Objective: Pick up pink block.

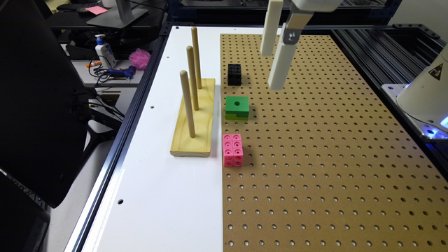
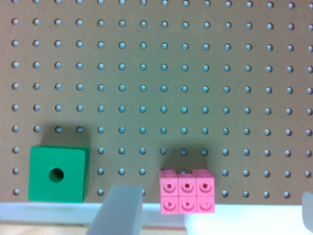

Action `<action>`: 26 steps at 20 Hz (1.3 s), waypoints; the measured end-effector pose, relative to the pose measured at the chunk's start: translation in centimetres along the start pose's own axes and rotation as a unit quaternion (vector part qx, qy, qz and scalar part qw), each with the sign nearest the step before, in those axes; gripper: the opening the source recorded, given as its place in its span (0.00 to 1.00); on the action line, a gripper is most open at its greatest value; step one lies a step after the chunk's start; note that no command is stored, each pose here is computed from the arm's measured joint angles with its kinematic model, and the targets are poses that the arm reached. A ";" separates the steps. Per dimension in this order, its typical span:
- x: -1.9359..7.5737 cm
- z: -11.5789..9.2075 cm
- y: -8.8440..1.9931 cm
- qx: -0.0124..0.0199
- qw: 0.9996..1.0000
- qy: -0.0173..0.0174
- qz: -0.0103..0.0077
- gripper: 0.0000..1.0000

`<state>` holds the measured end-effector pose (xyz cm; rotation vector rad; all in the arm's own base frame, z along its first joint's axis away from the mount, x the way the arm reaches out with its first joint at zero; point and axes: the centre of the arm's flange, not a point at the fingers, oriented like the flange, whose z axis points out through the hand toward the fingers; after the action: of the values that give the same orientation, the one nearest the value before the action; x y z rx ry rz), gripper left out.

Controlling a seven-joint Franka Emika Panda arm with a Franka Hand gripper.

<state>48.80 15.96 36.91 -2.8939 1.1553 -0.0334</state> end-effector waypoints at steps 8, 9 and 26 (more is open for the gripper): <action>0.49 5.1 -0.7 -0.005 1.000 -0.011 0.001 1.00; 0.56 5.9 -0.8 -0.005 1.000 -0.012 0.001 1.00; 1.22 7.4 -1.3 0.002 1.000 -0.012 0.005 1.00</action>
<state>50.83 16.22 29.62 -2.8775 1.1641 -0.0005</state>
